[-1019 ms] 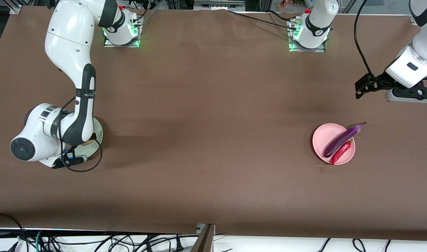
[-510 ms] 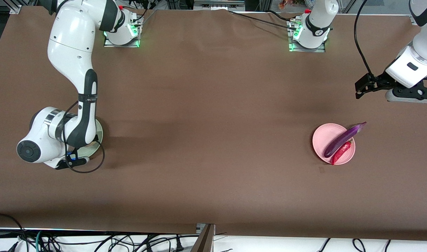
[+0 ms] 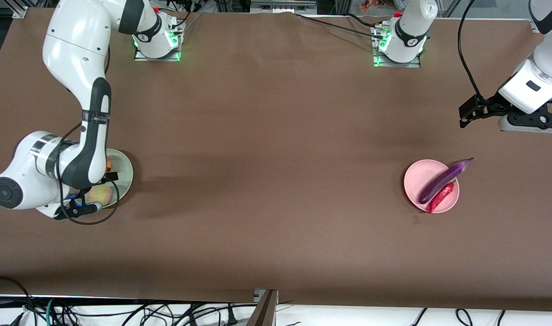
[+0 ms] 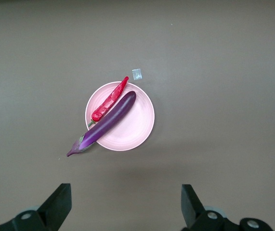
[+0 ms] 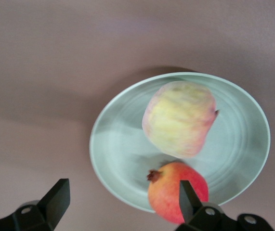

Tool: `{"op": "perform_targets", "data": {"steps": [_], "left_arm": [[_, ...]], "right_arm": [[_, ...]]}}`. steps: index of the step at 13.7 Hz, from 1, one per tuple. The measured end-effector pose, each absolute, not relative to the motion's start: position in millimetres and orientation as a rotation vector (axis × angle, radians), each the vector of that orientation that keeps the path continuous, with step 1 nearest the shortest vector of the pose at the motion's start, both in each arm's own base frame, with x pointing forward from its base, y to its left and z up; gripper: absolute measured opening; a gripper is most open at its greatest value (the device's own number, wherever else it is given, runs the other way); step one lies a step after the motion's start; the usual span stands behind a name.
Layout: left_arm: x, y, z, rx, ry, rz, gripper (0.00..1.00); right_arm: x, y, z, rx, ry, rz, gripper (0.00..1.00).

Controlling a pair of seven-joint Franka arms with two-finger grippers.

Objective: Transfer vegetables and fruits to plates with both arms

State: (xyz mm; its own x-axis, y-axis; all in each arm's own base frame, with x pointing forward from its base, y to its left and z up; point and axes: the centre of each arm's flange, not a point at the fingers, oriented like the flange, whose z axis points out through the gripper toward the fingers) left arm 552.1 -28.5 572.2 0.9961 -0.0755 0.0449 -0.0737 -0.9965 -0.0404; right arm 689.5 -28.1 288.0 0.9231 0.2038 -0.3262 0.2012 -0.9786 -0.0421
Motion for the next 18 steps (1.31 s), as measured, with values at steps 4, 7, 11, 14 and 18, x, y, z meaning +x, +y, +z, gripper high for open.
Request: {"op": "perform_targets", "data": {"steps": [4,7,11,14,18], "left_arm": [[552.1,-28.5,572.2,-3.100,0.116,-0.072,1.00],[552.1,-28.4,572.2,-3.100,0.116,-0.072,1.00],[552.1,-28.4,572.3,-3.100,0.116,-0.072,1.00],[552.1,-28.4,572.5,-3.100,0.116,-0.073,1.00],[552.2,-28.5,572.7,-3.100,0.116,-0.074,1.00]], "right_arm": [[693.6,1.1,306.5,-3.046,-0.138,0.496,1.00],[688.5,25.0,337.3,-3.101,-0.029,0.529,1.00],[658.0,52.5,435.7,-3.151,0.094,0.433,1.00],[614.7,45.8,512.7,-3.109,0.094,0.340,1.00],[560.6,27.3,592.7,-3.123,0.094,0.207,1.00]]}}
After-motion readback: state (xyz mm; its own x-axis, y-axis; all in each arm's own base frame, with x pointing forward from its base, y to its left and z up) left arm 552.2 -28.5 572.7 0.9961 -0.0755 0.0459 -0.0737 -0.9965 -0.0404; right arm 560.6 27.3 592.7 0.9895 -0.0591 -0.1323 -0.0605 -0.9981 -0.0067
